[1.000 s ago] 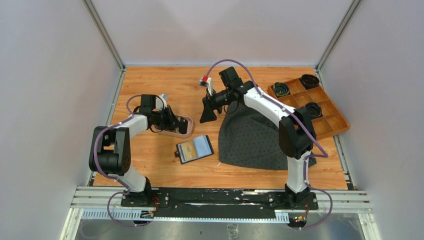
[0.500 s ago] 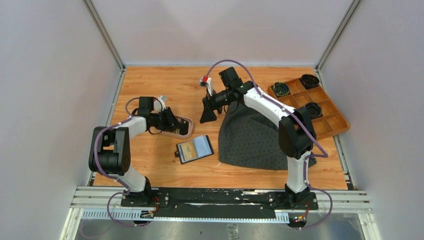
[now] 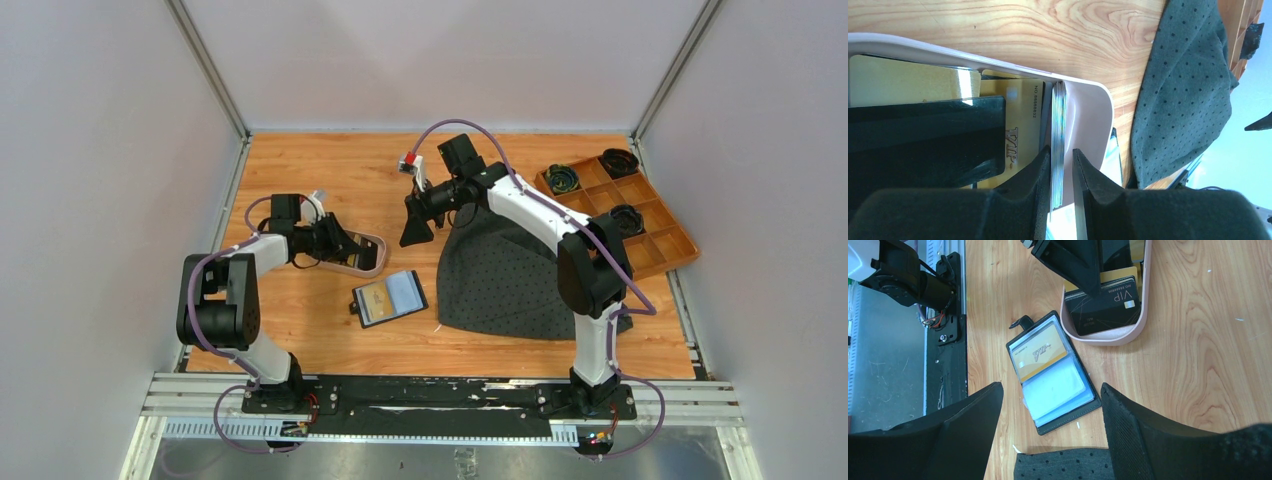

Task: Put the credit cards into the card holder
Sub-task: Pick up the credit card from the storage box.

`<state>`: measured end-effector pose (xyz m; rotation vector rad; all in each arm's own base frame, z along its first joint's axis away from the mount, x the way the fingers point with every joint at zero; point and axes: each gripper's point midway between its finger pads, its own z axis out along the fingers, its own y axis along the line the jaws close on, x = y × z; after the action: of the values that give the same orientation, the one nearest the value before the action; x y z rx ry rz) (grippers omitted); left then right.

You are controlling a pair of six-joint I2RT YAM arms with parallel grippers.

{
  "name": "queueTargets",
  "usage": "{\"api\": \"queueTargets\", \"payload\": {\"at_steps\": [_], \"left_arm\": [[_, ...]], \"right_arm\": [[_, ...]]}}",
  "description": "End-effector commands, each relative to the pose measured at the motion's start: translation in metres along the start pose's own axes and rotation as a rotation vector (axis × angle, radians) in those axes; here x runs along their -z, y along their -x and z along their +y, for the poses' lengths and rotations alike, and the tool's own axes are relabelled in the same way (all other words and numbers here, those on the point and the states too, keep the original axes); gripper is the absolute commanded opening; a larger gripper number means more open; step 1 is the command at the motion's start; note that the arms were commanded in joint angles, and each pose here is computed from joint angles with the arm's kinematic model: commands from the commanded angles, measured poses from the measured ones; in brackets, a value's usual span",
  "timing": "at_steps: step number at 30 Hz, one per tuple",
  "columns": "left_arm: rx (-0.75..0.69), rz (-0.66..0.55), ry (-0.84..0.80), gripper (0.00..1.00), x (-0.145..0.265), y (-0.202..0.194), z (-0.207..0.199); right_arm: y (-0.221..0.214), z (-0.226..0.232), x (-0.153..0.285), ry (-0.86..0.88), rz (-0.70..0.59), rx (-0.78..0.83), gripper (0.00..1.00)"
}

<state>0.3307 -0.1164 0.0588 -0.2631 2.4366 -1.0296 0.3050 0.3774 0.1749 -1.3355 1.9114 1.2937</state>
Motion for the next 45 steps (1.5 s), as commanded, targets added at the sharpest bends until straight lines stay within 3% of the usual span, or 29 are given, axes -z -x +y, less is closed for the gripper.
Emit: {"api": "queueTargets", "payload": {"at_steps": [1,15,26,33,38,45], "left_arm": [[0.003,-0.016,-0.034,0.24,0.006,0.001,-0.006],[0.019,-0.031,-0.026,0.19,0.012,0.004,-0.002],[0.029,-0.057,0.012,0.06,0.02,0.009,0.007],[0.01,-0.089,0.074,0.05,0.029,0.014,0.012],[-0.043,-0.158,0.106,0.03,0.044,0.026,0.007],[-0.149,-0.299,0.016,0.0,0.073,0.044,-0.034]], "right_arm": [[0.0,0.009,-0.001,0.021,0.0,0.003,0.75],[0.0,0.01,0.0,0.022,-0.002,0.005,0.75],[0.0,0.011,0.001,0.021,-0.003,0.007,0.75],[0.001,0.013,0.002,0.023,-0.005,0.012,0.75],[0.001,0.015,0.005,0.021,-0.007,0.026,0.75],[0.002,0.029,0.014,0.034,-0.02,0.097,0.75]]}}
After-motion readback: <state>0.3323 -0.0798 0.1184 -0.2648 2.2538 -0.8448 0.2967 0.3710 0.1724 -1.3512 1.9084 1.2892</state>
